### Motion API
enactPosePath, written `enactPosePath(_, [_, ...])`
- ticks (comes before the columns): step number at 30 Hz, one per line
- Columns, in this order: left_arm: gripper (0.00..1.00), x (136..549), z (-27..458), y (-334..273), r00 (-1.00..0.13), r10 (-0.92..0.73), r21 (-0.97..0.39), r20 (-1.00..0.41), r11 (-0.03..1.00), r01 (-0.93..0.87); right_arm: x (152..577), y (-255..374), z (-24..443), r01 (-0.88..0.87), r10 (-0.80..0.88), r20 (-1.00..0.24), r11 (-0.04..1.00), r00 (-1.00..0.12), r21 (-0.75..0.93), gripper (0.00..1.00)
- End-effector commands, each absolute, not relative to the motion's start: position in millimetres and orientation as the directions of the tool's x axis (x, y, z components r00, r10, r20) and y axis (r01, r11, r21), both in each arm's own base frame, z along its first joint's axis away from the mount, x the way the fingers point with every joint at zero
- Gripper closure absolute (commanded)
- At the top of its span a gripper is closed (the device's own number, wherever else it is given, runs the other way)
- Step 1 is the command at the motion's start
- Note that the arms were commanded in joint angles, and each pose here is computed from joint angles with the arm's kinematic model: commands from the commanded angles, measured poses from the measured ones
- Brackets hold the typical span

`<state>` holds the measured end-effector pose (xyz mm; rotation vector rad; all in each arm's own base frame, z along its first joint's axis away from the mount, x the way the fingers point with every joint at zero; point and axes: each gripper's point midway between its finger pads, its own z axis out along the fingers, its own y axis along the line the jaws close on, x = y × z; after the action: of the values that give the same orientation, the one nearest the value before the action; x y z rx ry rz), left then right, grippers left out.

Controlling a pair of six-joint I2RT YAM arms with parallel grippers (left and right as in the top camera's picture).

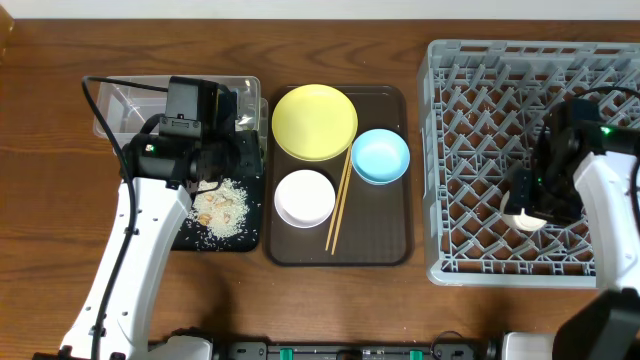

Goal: Sort waste into correct bins and load items into the dishwasher rack
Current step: 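Lower the cup into the dish rack with the right gripper and release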

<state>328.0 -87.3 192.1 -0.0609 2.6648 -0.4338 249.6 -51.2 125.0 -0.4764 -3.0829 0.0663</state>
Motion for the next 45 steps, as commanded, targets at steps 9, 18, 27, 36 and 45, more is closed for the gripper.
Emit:
enactPosePath(9, [0.51, 328, 196, -84, -0.898, -0.107, -0.300, -0.426, 0.953, 0.028, 230, -49, 138, 0.311, 0.313, 0.044, 0.950, -0.949, -0.043, 0.99])
enactPosePath(18, [0.50, 327, 196, -84, -0.900, -0.108, -0.300, -0.423, 0.954, 0.027, 228, -63, 127, 0.357, 0.362, 0.056, 0.931, -0.930, -0.080, 0.99])
enactPosePath(27, [0.51, 327, 196, -84, -0.900, -0.107, -0.300, -0.423, 0.954, 0.027, 234, -64, 110, 0.353, 0.362, 0.112, 0.931, -0.926, -0.087, 0.65])
enactPosePath(36, [0.51, 327, 196, -84, -0.900, -0.107, -0.300, -0.423, 0.954, 0.027, 260, -62, 107, 0.362, 0.363, 0.022, 0.932, -0.932, -0.027, 0.07])
enactPosePath(45, [0.50, 315, 184, -55, -0.913, -0.156, -0.170, -0.377, 0.981, -0.097, 319, -29, 150, 0.202, 0.233, -0.199, 0.966, -0.952, 0.164, 0.13])
